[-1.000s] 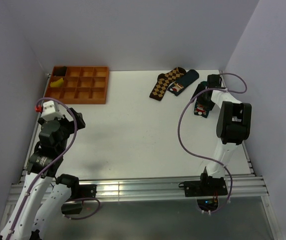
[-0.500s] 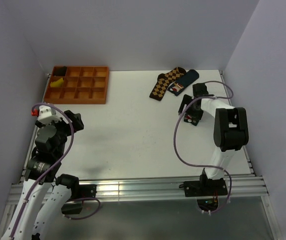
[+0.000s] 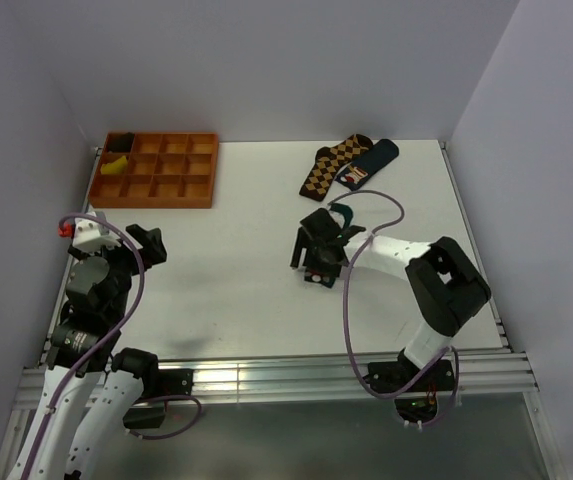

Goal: Roll the socks
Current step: Adjust the sock at the center of the board.

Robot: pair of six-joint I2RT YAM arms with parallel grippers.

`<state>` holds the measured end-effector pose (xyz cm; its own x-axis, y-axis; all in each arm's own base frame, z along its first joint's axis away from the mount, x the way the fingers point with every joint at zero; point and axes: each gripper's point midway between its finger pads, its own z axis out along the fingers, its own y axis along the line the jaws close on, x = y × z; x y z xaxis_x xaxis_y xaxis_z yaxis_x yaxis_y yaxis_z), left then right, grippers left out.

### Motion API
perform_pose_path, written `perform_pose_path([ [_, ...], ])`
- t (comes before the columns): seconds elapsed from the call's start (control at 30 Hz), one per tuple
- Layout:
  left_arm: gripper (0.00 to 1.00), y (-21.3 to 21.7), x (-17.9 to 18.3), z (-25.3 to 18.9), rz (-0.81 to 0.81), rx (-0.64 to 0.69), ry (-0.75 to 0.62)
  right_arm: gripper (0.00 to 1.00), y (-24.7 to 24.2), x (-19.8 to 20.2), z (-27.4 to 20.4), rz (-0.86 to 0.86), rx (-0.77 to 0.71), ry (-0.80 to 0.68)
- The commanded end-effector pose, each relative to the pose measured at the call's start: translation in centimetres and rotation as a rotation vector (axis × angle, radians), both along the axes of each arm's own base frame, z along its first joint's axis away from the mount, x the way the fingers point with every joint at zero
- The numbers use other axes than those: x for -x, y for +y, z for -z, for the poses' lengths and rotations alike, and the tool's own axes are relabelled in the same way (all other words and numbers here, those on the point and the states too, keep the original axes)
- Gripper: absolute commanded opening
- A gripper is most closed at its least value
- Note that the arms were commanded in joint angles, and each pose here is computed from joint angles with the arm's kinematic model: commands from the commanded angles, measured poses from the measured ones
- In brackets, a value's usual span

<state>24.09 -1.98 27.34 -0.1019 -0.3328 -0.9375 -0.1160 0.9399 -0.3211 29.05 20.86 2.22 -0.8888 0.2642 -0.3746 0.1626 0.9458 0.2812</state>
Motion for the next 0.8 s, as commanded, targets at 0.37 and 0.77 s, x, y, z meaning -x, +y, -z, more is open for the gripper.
perform_pose_path([
  [0.37, 0.99, 0.0, 0.3, -0.3, 0.011, -0.007, -0.023, 0.87, 10.8, 3.0, -4.5, -0.056, 0.005, -0.063],
  [0.77, 0.99, -0.3, -0.2, 0.4, 0.019, -0.012, 0.007, 0.84, 4.3, -5.4, -10.2, -0.204, 0.202, -0.315],
])
